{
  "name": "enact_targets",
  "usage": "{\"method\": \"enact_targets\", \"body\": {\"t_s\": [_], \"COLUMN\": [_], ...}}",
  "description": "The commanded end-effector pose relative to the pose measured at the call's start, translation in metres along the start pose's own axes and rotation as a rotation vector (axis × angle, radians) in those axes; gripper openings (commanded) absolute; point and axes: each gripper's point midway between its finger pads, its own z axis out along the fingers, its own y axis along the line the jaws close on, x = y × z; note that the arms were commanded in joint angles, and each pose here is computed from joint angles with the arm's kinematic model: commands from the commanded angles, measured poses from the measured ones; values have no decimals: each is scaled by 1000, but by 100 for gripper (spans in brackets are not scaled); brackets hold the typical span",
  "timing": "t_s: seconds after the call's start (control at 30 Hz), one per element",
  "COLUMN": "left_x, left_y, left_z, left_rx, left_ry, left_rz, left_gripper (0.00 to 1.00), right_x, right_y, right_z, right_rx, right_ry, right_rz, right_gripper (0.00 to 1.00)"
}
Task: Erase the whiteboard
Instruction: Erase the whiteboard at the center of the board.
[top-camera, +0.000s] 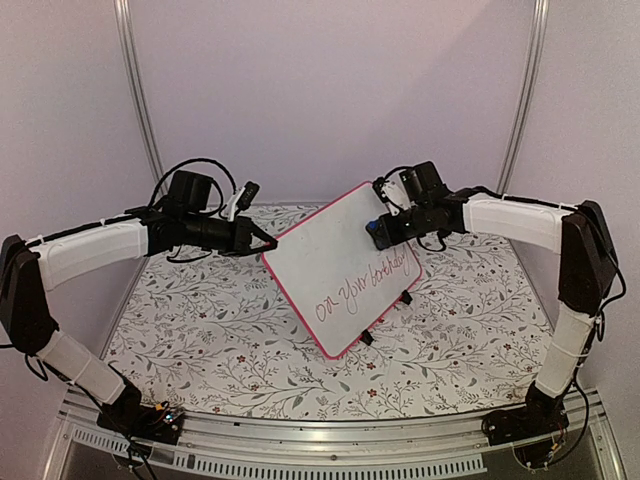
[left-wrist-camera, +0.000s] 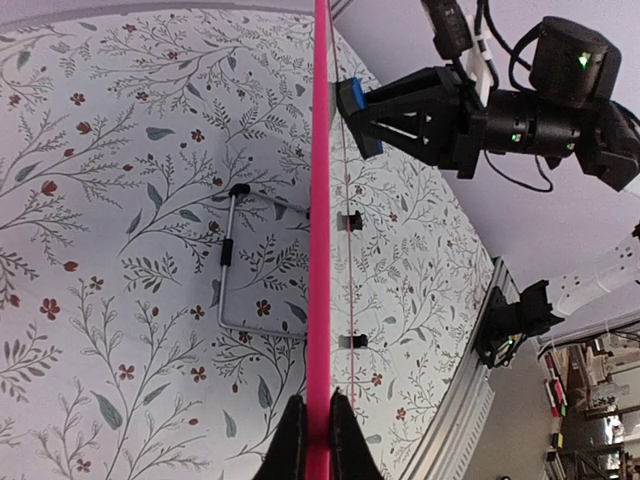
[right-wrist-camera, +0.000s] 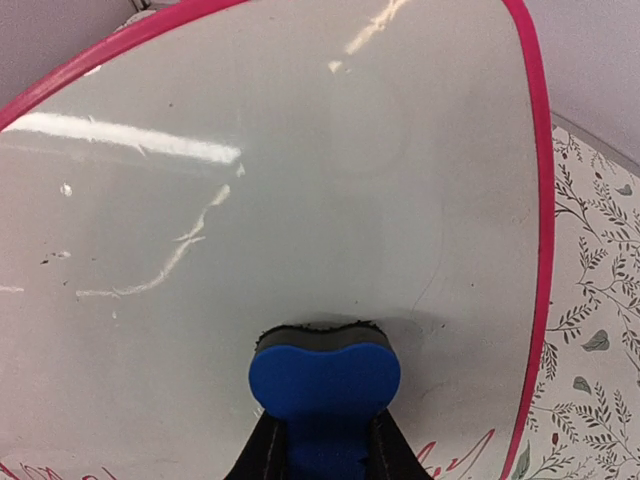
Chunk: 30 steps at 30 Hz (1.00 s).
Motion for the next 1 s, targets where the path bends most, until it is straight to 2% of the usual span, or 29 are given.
{"method": "enact_targets", "body": {"t_s": [0.0, 0.4, 0.67, 0.8, 0.97], "left_x": [-6, -5, -5, -5, -6], "left_y": [-17, -16, -16, -16, -16], "left_z": [-7, -5, -6, -6, -6], "left_rx": [61, 60, 60, 59, 56], "left_ry": [-23, -20, -22, -22, -24], "left_rz": [77, 73, 74, 74, 73], "left_gripper": [0, 0, 0, 0, 0], "right_x": [52, 103, 115, 104, 60], "right_y": [0, 4, 4, 2, 4], "right_z": [6, -2, -5, -11, -34], "right_rx": [-18, -57, -53, -38, -21], "right_ry": [120, 192, 201, 175, 72], "right_rz": [13, 60, 80, 74, 53], "right_gripper": [0, 0, 0, 0, 0]}}
